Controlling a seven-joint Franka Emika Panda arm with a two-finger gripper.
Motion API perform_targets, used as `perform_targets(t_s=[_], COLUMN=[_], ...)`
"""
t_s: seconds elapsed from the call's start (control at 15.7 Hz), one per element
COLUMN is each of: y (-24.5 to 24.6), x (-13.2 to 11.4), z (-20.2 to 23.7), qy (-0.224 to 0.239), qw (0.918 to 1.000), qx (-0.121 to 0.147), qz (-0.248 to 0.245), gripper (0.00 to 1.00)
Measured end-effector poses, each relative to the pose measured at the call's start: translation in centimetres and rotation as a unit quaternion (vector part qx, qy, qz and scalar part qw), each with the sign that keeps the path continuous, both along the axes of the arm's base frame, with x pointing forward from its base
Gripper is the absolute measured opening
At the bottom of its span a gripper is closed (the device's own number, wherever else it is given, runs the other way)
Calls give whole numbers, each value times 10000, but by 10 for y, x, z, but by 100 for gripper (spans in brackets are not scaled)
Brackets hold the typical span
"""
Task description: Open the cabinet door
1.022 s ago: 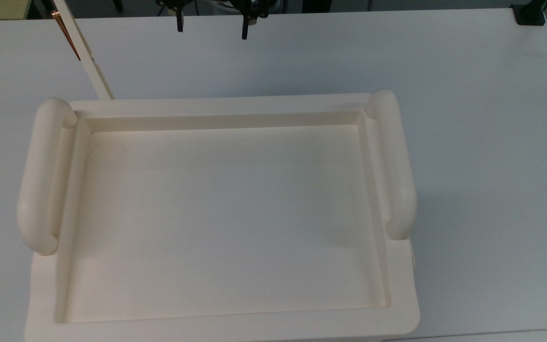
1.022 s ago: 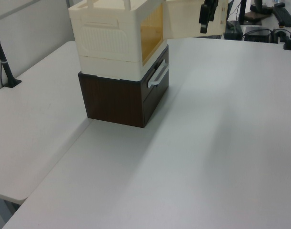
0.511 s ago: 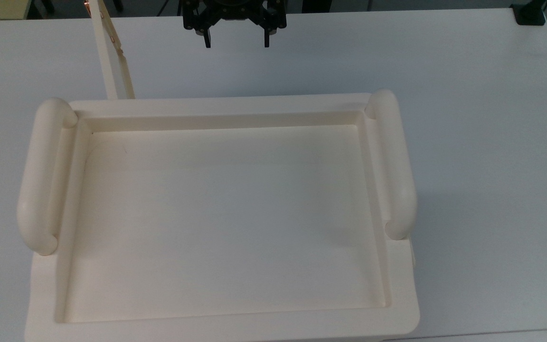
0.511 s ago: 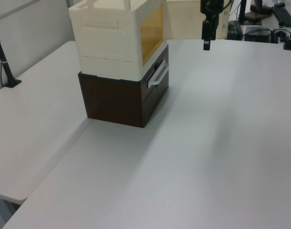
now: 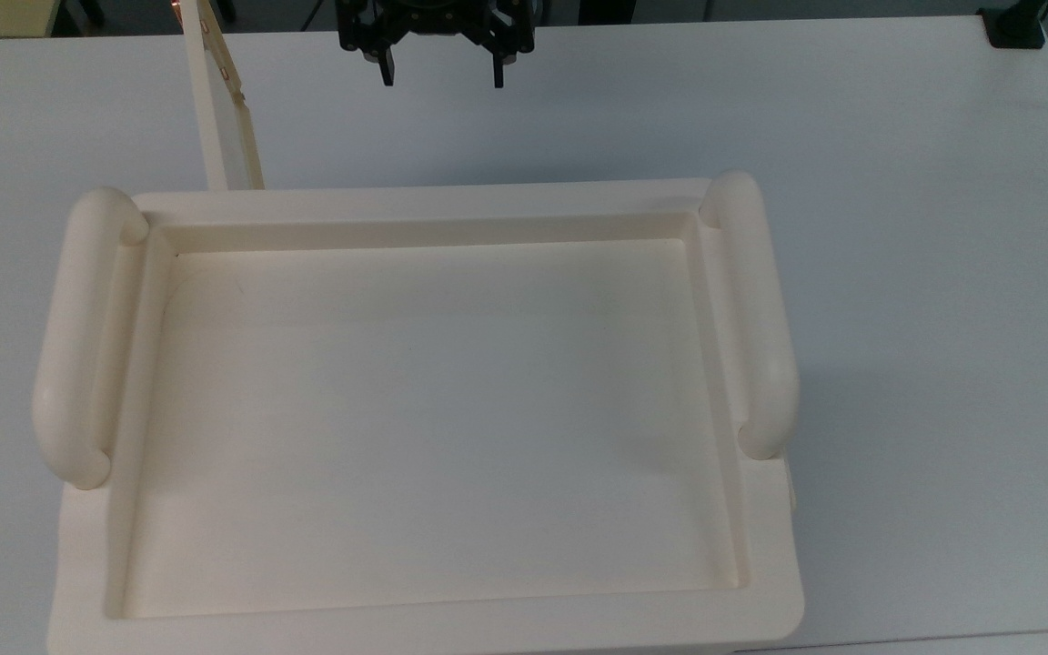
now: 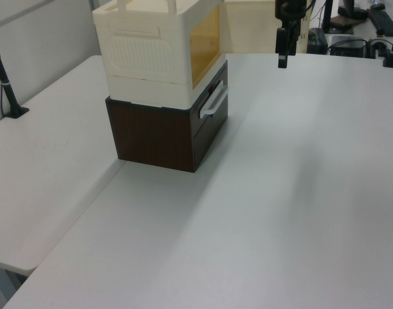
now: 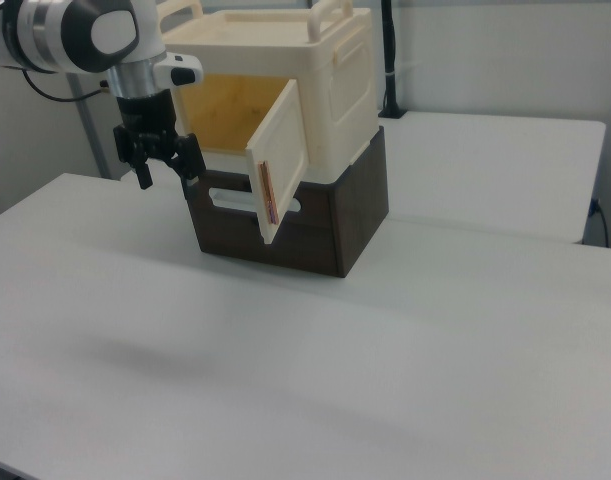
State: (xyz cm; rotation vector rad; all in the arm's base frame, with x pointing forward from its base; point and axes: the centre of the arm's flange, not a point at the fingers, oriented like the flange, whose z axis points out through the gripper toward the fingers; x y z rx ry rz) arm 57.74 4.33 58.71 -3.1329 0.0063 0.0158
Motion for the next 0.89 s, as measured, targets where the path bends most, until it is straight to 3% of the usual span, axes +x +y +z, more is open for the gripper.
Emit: perform_targets(t_s=[0.64, 0.89], y=[0, -3], x=[0, 0], z=[0, 0], qy=[-1, -20], qw=[10000, 9995], qx=[-55, -305], qz=[-36, 2], gripper=[100, 100])
